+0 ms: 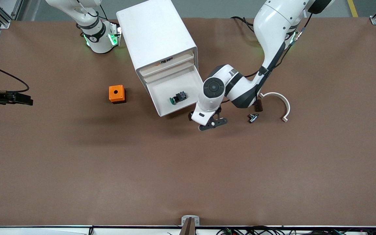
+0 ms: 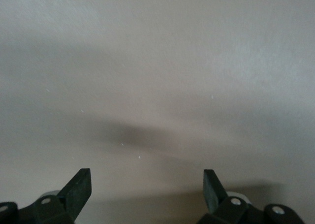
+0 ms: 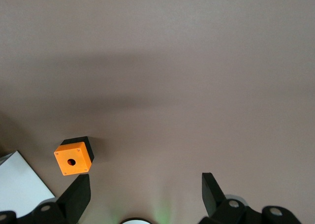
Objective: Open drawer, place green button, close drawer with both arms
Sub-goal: 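Push the drawer closed with the left gripper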
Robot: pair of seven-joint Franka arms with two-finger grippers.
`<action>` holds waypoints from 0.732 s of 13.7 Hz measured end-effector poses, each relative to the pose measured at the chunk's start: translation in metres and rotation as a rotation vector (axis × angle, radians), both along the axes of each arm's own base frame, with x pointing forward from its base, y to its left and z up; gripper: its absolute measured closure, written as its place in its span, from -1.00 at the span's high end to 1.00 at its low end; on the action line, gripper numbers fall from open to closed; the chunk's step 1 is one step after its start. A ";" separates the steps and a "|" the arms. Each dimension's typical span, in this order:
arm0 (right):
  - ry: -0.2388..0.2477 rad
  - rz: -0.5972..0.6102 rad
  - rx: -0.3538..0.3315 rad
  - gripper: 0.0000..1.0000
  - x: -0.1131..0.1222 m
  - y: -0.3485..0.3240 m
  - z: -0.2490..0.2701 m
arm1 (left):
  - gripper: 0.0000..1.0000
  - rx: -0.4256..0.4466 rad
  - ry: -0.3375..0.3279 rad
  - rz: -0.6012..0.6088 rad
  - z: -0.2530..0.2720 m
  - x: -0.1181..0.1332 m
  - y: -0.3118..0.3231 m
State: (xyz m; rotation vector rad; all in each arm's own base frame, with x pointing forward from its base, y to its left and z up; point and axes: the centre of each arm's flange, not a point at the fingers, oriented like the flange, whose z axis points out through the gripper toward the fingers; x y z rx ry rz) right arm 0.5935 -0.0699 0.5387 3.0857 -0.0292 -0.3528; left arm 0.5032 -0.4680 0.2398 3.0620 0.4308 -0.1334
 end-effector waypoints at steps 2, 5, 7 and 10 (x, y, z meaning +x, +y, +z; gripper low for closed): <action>0.000 0.016 0.003 1.00 0.001 0.008 0.000 | 1.00 0.003 0.007 -0.007 -0.005 -0.010 -0.010; -0.005 0.028 0.005 1.00 0.002 0.014 0.000 | 1.00 0.006 0.022 0.025 -0.007 -0.041 -0.040; -0.016 0.034 0.005 1.00 0.004 0.014 0.001 | 1.00 -0.005 0.049 0.051 -0.006 -0.068 -0.064; -0.038 0.029 0.041 1.00 0.006 0.017 0.001 | 1.00 0.000 0.078 0.076 -0.007 -0.118 -0.101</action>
